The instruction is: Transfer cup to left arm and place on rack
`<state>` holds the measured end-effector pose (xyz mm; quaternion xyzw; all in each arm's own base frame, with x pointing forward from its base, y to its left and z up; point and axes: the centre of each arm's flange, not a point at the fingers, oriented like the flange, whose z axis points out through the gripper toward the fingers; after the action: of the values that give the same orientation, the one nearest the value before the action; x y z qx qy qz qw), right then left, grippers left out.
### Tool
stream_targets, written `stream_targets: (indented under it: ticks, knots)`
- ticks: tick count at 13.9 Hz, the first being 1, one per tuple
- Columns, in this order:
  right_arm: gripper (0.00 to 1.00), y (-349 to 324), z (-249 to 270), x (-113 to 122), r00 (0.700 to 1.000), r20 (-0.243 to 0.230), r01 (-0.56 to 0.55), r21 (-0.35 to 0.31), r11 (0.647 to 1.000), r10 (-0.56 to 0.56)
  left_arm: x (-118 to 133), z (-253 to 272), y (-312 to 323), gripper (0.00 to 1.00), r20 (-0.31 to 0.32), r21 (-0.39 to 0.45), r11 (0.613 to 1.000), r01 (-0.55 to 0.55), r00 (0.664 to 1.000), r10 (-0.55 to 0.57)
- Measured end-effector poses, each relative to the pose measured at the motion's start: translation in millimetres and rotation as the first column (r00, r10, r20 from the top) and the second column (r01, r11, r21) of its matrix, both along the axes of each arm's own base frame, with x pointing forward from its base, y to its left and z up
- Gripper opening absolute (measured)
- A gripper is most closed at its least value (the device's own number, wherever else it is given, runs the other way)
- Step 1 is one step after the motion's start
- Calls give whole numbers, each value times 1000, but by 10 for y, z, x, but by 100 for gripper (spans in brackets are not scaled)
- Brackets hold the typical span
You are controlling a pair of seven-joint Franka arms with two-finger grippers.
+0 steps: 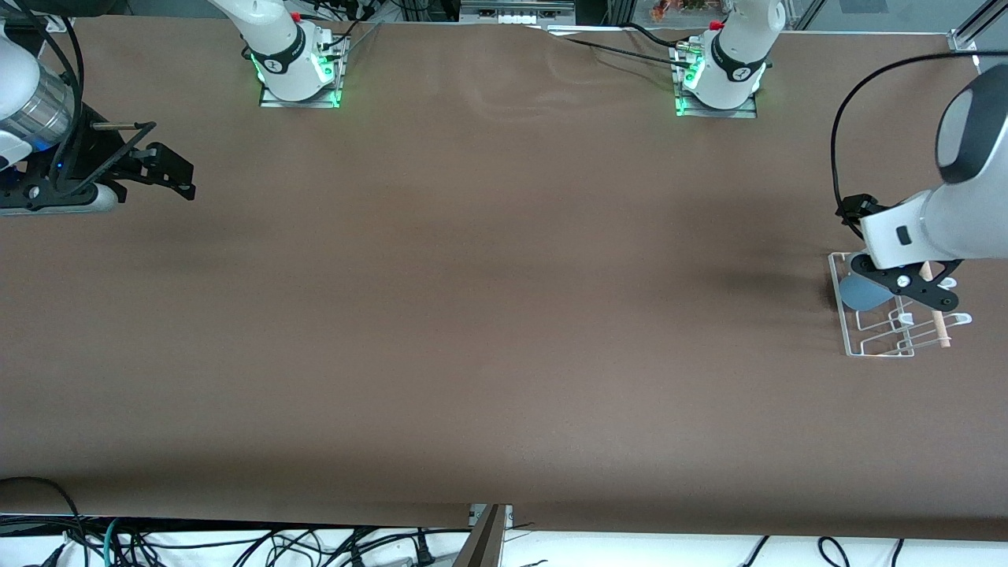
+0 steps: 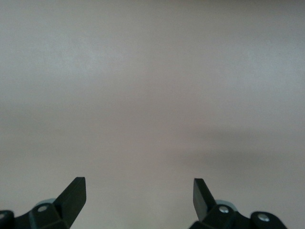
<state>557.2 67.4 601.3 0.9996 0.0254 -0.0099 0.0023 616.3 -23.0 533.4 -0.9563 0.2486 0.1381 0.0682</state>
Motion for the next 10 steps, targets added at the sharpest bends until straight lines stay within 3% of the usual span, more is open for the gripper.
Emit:
stream_targets:
  ticks: [1, 3, 7, 10]
  knots:
    - [100, 0, 0, 0, 1000, 0, 0, 0, 1000, 0, -13, 188, -153, 100, 71, -45, 999, 0, 997, 3]
    - [100, 0, 0, 0, 1000, 0, 0, 0, 1000, 0, -118, 424, -264, 100, 151, -137, 988, -75, 984, 96]
    - [100, 0, 2, 1, 1000, 1, 0, 0, 1000, 0, -450, 443, -19, 100, 233, -180, 968, -176, 948, 216]
    - [100, 0, 1, 1, 1000, 1, 0, 0, 1000, 0, -696, 373, 9, 100, 230, -181, 964, -195, 945, 234]
